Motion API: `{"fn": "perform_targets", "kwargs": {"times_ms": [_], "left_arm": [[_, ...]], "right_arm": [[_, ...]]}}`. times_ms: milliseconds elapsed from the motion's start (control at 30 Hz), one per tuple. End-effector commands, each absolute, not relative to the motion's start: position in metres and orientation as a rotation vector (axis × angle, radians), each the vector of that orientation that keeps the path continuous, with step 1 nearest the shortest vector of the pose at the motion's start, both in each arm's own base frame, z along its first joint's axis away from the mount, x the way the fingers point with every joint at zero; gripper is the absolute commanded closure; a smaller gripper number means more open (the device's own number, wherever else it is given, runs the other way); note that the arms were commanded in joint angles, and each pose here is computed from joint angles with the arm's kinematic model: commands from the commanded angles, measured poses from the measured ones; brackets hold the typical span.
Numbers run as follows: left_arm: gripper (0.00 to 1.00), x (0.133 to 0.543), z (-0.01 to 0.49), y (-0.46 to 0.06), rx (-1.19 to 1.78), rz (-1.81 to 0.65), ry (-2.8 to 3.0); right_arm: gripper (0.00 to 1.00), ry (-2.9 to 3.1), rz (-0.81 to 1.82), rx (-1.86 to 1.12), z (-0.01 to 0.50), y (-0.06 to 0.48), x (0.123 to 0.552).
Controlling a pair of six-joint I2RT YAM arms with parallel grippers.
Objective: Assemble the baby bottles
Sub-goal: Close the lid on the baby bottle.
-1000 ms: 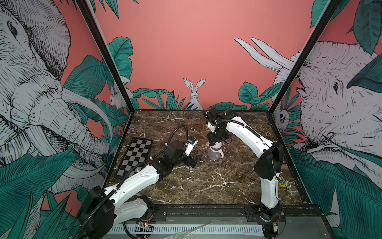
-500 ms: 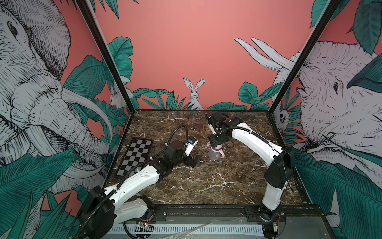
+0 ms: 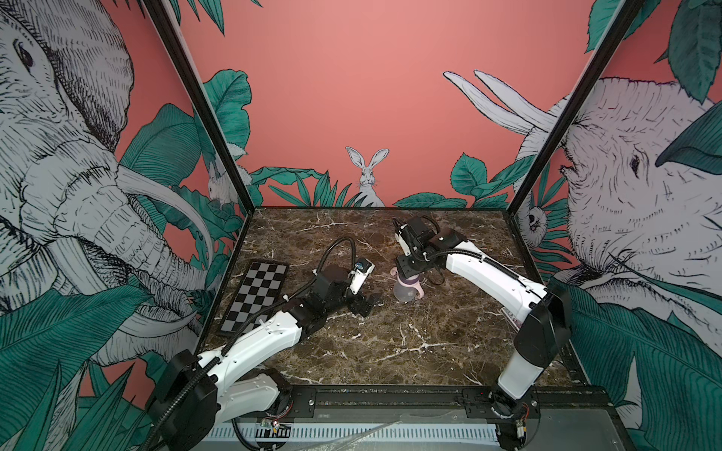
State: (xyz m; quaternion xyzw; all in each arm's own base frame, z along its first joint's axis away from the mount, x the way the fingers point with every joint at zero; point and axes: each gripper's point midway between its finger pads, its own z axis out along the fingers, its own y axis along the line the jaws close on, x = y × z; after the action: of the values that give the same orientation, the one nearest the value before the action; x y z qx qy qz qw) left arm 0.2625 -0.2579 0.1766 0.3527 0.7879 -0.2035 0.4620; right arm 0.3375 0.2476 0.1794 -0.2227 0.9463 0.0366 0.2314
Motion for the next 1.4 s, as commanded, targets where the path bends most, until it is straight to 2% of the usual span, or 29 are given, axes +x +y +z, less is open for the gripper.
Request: {"fn": "perform_targets", "kwargs": {"times_ms": [0, 467, 1233, 1333, 1367], "left_arm": [[0.01, 0.265, 0.179, -0.256, 0.869, -0.487, 1.933], [0.01, 0.267, 0.18, -0.257, 0.868, -0.486, 1.932], [0.01, 0.268, 0.178, -0.258, 0.873, -0.482, 1.933], [0.0, 0.268, 0.179, -0.26, 0.877, -0.488, 1.93], [0.01, 0.268, 0.178, -0.26, 0.878, -0.487, 1.932]], "right_arm": [[0.41, 2.665, 0.062, -0.617, 0.167, 0.237, 0.324], [0.37, 2.574, 0.101, -0.639, 0.177, 0.24, 0.32], [0.35, 2.635, 0.012, -0.692, 0.141, 0.236, 0.313], [0.36, 2.649, 0.007, -0.697, 0.134, 0.236, 0.312], [0.4, 2.652, 0.005, -0.698, 0.134, 0.236, 0.312]]}}
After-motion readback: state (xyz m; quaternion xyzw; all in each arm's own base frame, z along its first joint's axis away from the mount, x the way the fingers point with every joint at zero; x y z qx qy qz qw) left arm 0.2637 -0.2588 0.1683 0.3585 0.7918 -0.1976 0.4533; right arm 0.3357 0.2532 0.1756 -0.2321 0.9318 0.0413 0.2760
